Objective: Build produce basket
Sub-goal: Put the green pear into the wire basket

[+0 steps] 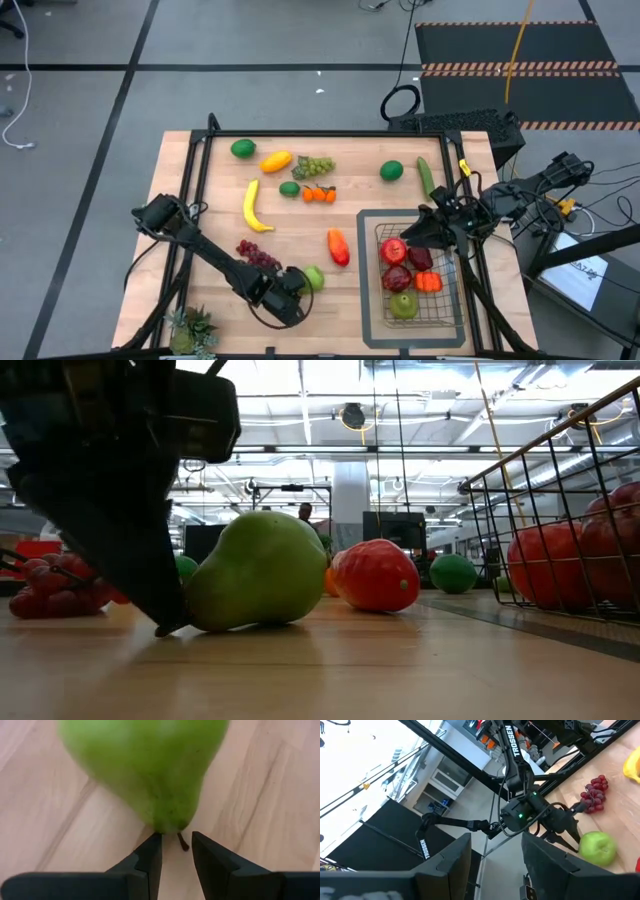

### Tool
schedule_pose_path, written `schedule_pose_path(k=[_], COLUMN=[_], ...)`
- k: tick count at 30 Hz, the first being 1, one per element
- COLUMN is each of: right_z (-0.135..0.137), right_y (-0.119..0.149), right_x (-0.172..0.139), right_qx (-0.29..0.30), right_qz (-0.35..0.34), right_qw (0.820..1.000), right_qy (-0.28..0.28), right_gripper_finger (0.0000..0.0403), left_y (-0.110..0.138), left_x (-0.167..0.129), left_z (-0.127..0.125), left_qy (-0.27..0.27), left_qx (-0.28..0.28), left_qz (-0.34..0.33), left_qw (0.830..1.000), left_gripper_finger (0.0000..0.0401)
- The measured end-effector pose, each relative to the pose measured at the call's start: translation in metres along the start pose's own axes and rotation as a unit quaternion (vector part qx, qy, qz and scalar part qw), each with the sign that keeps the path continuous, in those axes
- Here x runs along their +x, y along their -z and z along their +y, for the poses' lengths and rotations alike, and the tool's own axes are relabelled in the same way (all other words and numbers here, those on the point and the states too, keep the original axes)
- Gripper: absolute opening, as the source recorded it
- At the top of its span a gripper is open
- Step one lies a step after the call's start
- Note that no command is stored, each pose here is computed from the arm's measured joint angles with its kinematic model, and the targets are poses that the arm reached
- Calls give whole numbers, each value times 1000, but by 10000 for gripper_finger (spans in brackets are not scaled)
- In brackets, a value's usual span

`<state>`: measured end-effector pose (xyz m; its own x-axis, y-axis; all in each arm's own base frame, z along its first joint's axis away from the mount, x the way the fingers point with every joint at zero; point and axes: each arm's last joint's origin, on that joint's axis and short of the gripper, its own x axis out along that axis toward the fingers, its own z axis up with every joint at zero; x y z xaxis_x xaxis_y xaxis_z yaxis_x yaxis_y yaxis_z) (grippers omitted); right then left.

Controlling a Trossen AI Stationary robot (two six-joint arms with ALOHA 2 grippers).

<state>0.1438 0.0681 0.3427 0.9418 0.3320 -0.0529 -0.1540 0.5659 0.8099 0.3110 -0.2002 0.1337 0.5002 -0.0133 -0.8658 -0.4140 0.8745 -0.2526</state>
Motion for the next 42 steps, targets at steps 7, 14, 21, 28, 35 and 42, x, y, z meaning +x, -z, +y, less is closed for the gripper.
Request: schedule_pose_path(k=[7,14,21,28,35,42], right_z=[1,1,0,0,0,0], right_y=[-1,-1,-1,-1,-1,-1], right_x=[-2,-2,-2,-2,-2,-2], right_qx=[-6,-9,-9,-8,-5,2], right_qz=[-3,-4,-3,-3,-3,-4], right_qw=[1000,1000,1000,1000,1000,1000], right_qy=[-2,-2,-1,-1,-1,0], right_gripper_finger=[171,171,171,171,171,171], left_y=[2,-1,-4,-7,-6,-13], left_x=[10,14,19,29,38,40], left_z=[-2,-3,-1,4,8,15], left_qy=[10,6,-3,-15,-31,-37], left_qx=[-14,-42,-52,-83,-97,-88], left_qz=[1,-27,-49,-58,-64,-55], left_qw=[1000,999,997,995,993,994], left_gripper_finger=[107,120,131,131,70,12])
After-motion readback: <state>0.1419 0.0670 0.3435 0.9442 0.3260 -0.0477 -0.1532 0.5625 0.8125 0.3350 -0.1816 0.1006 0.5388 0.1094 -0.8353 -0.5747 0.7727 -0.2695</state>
